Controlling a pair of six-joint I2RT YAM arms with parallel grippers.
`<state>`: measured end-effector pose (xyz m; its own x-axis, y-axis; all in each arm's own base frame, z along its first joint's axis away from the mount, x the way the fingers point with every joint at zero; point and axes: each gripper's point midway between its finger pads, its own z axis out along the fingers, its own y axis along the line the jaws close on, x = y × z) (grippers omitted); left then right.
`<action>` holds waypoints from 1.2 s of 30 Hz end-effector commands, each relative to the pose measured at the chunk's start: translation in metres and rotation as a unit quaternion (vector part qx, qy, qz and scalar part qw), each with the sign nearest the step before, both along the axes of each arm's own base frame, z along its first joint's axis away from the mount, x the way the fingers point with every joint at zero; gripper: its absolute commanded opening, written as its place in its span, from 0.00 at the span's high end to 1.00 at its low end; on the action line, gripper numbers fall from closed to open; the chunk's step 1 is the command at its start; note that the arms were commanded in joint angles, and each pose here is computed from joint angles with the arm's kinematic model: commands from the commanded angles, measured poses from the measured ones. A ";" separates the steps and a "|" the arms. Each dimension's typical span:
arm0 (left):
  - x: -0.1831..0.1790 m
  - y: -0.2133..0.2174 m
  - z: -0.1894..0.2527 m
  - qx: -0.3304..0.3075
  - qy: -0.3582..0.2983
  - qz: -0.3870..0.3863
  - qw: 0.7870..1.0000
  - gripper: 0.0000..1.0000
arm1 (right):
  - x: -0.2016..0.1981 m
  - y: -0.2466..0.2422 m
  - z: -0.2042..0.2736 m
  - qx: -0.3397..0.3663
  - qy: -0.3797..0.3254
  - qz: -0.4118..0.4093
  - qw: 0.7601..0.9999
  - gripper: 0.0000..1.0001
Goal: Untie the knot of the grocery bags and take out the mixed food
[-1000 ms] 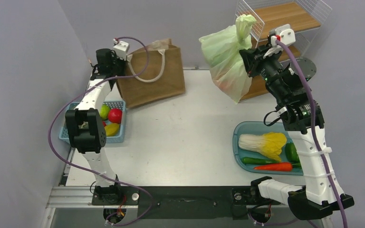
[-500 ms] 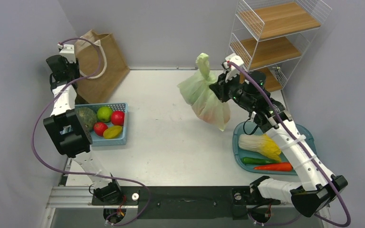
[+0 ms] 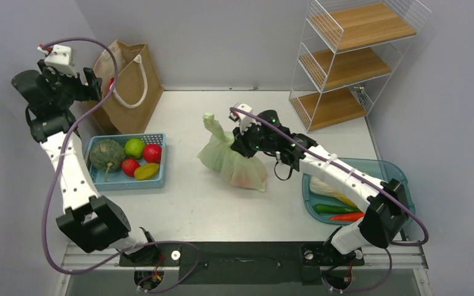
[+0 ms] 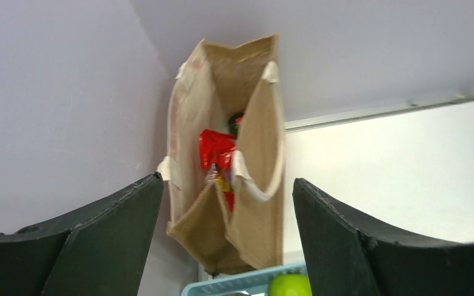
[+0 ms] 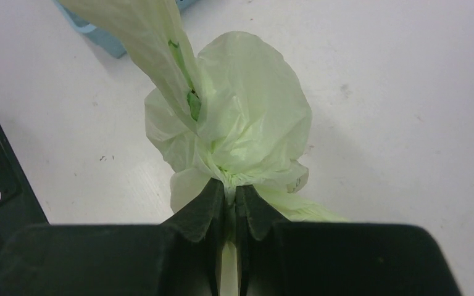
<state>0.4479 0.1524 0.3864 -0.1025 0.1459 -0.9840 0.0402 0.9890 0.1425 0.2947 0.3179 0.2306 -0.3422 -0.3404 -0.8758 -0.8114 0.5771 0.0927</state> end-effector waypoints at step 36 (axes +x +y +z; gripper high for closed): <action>-0.090 -0.270 -0.024 -0.047 -0.018 -0.422 0.905 0.34 | -0.035 0.038 -0.033 0.027 -0.014 0.014 0.999 0.42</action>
